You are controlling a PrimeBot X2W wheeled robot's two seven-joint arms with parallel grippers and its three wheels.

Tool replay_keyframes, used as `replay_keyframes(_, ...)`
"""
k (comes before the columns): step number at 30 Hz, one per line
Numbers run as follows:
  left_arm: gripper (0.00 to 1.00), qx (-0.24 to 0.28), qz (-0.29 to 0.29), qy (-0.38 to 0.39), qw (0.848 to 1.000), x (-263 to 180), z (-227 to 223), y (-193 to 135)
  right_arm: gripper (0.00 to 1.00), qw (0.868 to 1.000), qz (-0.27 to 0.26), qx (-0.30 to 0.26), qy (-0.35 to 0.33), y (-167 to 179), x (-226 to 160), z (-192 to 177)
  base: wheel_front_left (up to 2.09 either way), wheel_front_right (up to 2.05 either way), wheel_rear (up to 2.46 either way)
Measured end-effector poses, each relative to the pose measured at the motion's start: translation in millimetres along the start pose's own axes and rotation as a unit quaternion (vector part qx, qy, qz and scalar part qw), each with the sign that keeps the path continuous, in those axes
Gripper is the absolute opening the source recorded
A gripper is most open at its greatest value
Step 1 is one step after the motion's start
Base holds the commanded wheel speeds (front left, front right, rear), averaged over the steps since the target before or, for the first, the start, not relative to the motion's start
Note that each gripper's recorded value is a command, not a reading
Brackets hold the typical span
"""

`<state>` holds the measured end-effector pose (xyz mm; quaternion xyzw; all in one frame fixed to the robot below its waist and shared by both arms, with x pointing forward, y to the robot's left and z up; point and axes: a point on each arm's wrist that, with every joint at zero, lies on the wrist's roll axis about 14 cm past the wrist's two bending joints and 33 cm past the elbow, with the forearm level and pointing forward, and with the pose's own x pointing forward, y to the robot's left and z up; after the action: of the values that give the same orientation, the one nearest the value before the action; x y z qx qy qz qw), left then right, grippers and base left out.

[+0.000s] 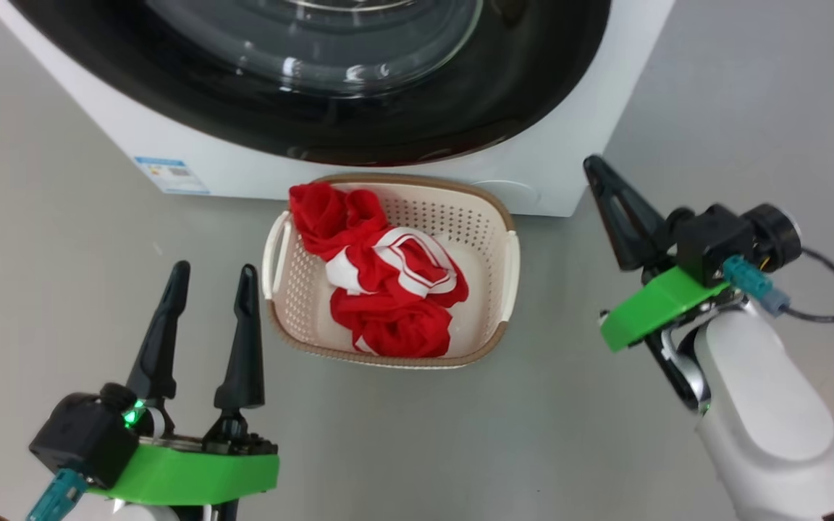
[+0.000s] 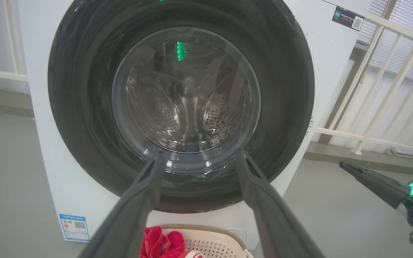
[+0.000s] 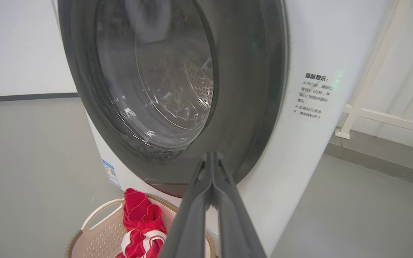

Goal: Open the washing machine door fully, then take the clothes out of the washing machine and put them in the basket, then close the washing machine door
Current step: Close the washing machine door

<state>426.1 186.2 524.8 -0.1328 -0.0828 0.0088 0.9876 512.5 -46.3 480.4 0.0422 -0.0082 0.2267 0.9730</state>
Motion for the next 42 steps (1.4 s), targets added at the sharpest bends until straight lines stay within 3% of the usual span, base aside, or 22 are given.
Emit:
replay_keyframes(1,1.00,-0.001,-0.003,0.002,1.000,0,-1,-2,1.00,1.000,-0.003,0.001,-0.002,0,-5,1,0.00,0.00,0.00)
replay_keyframes(14,1.00,-0.005,-0.030,0.012,0.999,-4,-8,-24,1.00,0.997,-0.063,-0.021,-0.042,-21,-70,33,0.00,0.00,0.00)
replay_keyframes(31,1.00,0.029,-0.059,-0.005,0.998,-25,11,-43,1.00,0.977,-0.173,-0.050,-0.113,-53,-165,88,0.00,0.00,0.00)
replay_keyframes(42,1.00,0.059,-0.070,-0.022,0.996,-35,24,-47,1.00,0.971,-0.216,-0.028,-0.094,-62,-205,73,0.00,0.00,0.00)
